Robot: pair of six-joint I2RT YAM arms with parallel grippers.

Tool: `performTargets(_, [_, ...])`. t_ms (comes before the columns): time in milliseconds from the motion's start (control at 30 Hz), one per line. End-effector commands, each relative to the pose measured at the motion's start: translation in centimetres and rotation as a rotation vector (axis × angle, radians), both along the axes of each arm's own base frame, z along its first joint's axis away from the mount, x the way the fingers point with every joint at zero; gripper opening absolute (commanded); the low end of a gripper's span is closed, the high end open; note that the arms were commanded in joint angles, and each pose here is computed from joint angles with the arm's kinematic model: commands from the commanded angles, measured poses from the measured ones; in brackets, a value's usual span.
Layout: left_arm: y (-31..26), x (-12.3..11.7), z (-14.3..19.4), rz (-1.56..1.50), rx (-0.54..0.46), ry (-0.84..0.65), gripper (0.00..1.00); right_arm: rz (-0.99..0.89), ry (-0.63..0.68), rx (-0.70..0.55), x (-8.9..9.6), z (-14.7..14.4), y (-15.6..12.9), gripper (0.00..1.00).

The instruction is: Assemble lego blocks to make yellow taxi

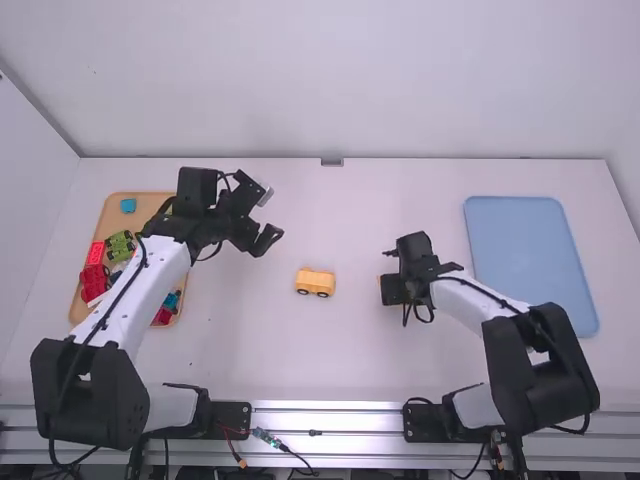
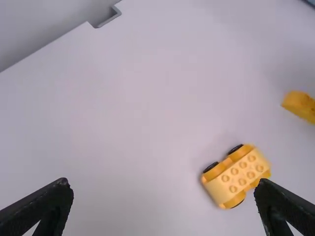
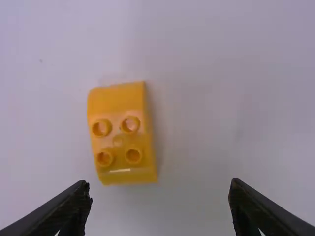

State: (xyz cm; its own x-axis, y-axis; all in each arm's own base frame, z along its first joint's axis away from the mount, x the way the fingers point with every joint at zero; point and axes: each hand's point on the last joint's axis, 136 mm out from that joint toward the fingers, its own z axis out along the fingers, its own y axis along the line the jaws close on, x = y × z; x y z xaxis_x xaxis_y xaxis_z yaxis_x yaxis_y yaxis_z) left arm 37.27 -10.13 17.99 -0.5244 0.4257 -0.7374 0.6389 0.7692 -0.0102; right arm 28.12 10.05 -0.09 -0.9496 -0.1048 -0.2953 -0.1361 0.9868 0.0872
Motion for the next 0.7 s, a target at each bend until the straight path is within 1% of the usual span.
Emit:
performTargets(0, [-0.6, 0.1, 0.6, -0.029, -0.017, -0.012, 0.99, 0.014, -0.013, -0.001, 1.5, 1.1, 1.3, 0.78])
performTargets(67, [-0.6, 0.1, 0.6, -0.03, -0.017, -0.013, 0.99, 0.031, 0.011, -0.012, 1.5, 0.9, 1.7, 0.81])
performTargets(100, [-0.6, 0.1, 0.6, -0.03, -0.017, -0.013, 0.99, 0.035, 0.014, -0.014, 1.5, 0.8, 1.7, 0.81])
performTargets(167, [-0.6, 0.1, 0.6, -0.03, -0.017, -0.013, 0.99, 0.043, 0.05, -0.027, 1.5, 0.0, 1.9, 0.82])
performTargets(267, [-0.5, 0.1, 0.6, -0.028, -0.017, -0.013, 0.99, 0.036, 0.104, -0.047, 1.5, -1.0, 1.7, 0.82])
performTargets(333, [-0.6, 0.1, 0.6, -0.03, -0.017, -0.013, 0.99, 0.03, 0.146, -0.063, 1.5, -1.6, 1.5, 0.8])
performTargets(400, [-0.5, 0.1, 0.6, -0.029, -0.017, -0.013, 0.99, 0.031, 0.168, -0.07, 1.7, -1.8, 1.7, 0.77])
performTargets(467, [-0.5, 0.1, 0.6, -0.028, -0.015, -0.013, 0.99, 0.041, 0.186, -0.082, 2.0, -2.2, 1.8, 0.68])
performTargets(533, [-0.4, 0.1, 0.6, -0.025, -0.014, -0.013, 0.99, 0.042, 0.184, -0.103, 2.1, -2.3, 1.7, 0.65])
performTargets(667, [-0.3, 0.2, 0.6, -0.021, -0.015, -0.013, 0.99, 0.038, 0.168, -0.119, 2.1, -2.5, 1.7, 0.48])
